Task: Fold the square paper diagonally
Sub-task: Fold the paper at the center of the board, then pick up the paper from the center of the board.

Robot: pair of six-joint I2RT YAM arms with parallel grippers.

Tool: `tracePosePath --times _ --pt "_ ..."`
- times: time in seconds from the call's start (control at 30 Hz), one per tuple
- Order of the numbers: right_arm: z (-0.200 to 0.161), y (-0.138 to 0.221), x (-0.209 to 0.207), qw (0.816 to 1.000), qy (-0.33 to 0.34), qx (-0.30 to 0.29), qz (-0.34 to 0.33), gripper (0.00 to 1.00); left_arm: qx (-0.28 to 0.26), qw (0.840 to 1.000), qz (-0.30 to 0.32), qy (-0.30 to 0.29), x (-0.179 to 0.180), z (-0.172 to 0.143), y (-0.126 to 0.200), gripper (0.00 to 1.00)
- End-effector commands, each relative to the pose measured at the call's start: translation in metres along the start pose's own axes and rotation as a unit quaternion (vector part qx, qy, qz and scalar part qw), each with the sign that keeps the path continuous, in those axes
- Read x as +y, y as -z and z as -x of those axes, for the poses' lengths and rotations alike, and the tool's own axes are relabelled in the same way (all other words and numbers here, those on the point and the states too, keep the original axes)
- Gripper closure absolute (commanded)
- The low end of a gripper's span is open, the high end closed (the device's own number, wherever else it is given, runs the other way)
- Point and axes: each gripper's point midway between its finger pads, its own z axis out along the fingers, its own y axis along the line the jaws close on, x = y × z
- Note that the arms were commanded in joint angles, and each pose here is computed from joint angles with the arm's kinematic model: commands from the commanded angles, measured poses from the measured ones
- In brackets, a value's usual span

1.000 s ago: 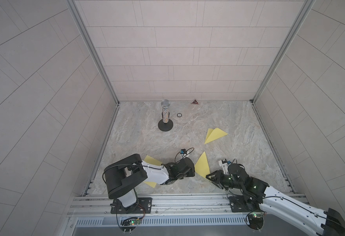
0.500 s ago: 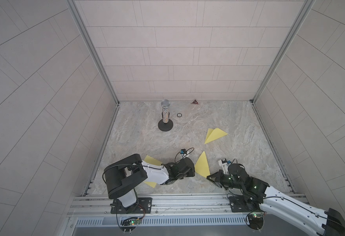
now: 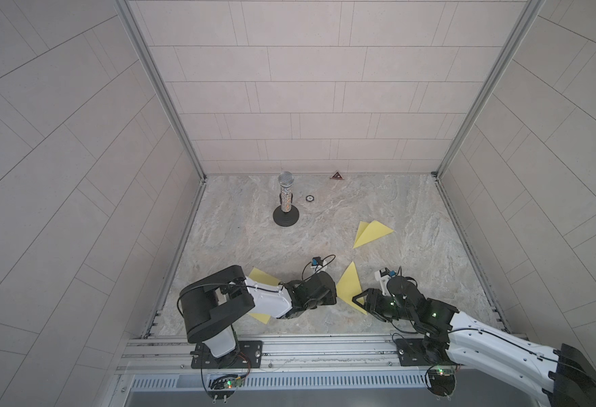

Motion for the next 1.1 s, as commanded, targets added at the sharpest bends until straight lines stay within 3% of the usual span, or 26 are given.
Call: tracePosePath --times 0.0,0.4,0.6,0.73,0.87,0.97,1.07 --pt "0.006 -0.009 0.014 0.999 0.045 -0.001 0.008 0.45 0.084 0.986 0.141 -0.025 0.085 -0.05 0.003 1.0" --pt "0.032 -0.031 0.005 0.994 0.102 0.013 -0.025 0.49 0.083 0.987 0.137 -0.025 0.085 -0.051 0.003 1.0" --pt "0.044 -0.037 0.004 0.993 0.115 0.016 -0.02 0.66 0.084 0.987 0.136 -0.026 0.084 -0.051 0.003 1.0" --pt "0.046 -0.04 -0.001 0.993 0.114 0.023 -0.019 0.86 0.082 0.988 0.127 -0.029 0.08 -0.049 0.004 1.0" --pt "0.045 -0.038 0.0 0.993 0.117 0.022 -0.016 0.9 0.073 0.991 0.103 -0.034 0.064 -0.04 0.01 0.99" --pt "0.05 -0.032 -0.003 0.993 0.117 0.001 -0.026 0.9 0.061 0.994 0.082 -0.047 0.043 -0.027 0.021 0.88" --pt "0.056 -0.022 0.0 0.992 0.12 -0.024 -0.03 0.9 0.049 0.994 0.068 -0.064 0.021 -0.01 0.036 0.66"
